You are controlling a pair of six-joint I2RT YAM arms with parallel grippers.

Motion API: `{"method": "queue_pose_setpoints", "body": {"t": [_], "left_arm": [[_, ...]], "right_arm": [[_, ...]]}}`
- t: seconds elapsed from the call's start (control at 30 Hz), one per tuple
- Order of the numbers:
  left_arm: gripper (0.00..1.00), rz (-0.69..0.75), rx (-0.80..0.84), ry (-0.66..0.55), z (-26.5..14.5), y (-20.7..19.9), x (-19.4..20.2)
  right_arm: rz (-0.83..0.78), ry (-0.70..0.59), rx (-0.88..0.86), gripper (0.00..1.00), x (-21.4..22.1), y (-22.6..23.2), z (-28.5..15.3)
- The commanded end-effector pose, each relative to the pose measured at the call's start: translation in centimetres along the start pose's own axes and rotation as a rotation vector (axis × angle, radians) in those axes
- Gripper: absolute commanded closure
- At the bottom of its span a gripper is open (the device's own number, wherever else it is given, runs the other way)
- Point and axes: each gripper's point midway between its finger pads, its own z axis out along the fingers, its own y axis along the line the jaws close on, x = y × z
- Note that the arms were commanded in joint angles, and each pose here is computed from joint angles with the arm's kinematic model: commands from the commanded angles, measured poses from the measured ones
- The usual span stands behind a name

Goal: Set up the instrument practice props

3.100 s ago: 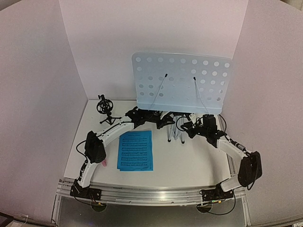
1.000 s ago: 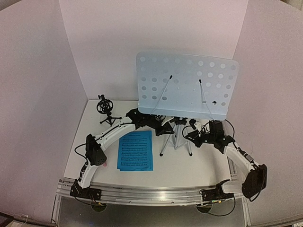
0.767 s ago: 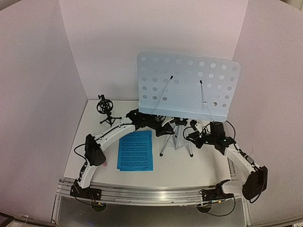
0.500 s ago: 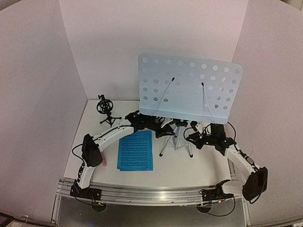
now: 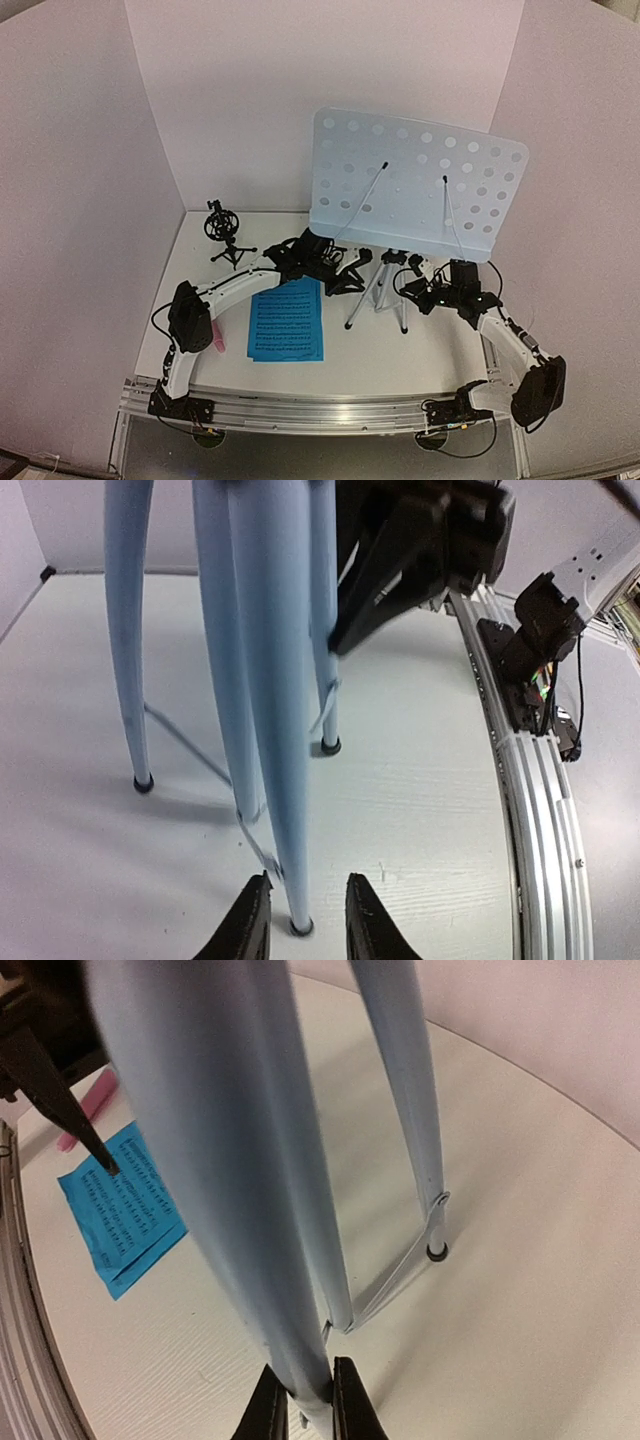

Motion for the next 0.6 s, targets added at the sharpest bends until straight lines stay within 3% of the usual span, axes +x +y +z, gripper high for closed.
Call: {"method": "queue_pose_setpoints", "body": {"t": [0.0,0.17,0.47,0.57], "left_arm": [[0.66,-0.066,-0.023,0.052,-1.7,0.8,1.6],[0.53,-0.066,-0.032,0.025,-1.0,0.7,1.9],[0.34,0.044,-0.065,-0.187,-0.5,2.0,-3.9],[0.32,0.051,-0.047,-0.222,0.3,1.8,-4.7]], "right_arm": [[0.156,0.148,0.174,1.0,4.1,-3.7,-1.1],[0.167,0.15,0.161,1.0,4.1,-3.7,-0.8],[0.11,0.139,0.184,1.0,3.1,-3.6,-0.9],[0.115,0.144,0.181,1.0,3.1,-3.5,-0.6]]}}
